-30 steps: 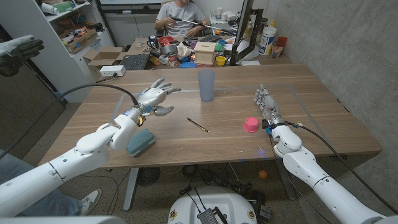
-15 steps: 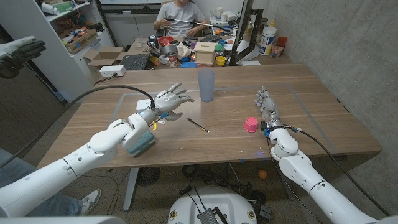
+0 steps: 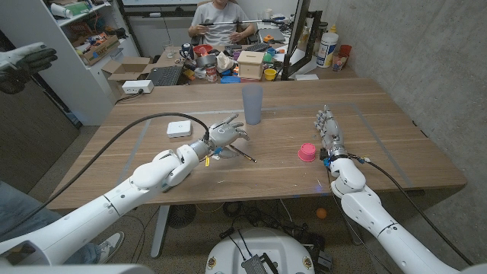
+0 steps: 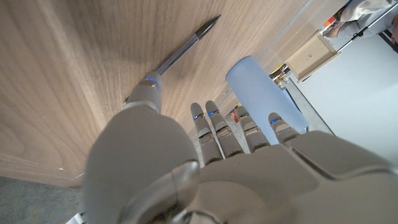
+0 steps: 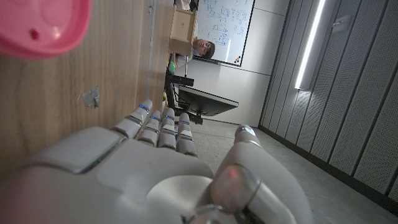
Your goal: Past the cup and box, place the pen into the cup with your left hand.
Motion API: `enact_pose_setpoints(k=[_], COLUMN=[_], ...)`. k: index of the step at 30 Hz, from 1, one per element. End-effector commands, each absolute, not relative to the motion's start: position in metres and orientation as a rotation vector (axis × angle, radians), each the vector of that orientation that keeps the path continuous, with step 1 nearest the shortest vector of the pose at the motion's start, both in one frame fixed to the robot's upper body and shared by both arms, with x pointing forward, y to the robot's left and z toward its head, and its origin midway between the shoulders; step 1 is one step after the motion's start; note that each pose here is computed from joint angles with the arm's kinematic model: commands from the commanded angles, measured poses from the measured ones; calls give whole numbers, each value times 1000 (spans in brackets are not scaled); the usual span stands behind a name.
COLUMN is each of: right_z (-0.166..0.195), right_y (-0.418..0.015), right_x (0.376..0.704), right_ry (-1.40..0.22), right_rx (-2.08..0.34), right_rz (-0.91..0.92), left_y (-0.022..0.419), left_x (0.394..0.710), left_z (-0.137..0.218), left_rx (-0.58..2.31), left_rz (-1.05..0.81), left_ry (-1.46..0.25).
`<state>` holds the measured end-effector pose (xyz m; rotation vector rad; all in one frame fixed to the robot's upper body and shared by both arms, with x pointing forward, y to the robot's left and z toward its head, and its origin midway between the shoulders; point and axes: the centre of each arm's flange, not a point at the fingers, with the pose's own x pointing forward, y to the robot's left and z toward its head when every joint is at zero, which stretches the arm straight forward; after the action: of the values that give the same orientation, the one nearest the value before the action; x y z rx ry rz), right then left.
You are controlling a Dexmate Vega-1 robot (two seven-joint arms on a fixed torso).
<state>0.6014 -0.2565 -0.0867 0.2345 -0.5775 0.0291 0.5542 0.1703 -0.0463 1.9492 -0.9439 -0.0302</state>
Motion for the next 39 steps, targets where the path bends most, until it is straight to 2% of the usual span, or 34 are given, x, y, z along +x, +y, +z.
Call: enact_pose_setpoints(k=[1, 17, 28, 39], right_z=[-88, -93, -94, -92], right_y=[-259, -262, -264, -266], right_x=[604, 602, 602, 600], right_ry=[-554, -550, -531, -522], right_rx=[231, 247, 261, 266], right_rz=[25, 20, 8, -4], left_y=[161, 152, 136, 129], left_x=[553, 559, 583, 582], left_z=[-45, -44, -37, -28], left_rx=[1938, 1951, 1971, 1992], left_rz=[-111, -123, -254, -235], left_ry=[-864, -823, -649, -652])
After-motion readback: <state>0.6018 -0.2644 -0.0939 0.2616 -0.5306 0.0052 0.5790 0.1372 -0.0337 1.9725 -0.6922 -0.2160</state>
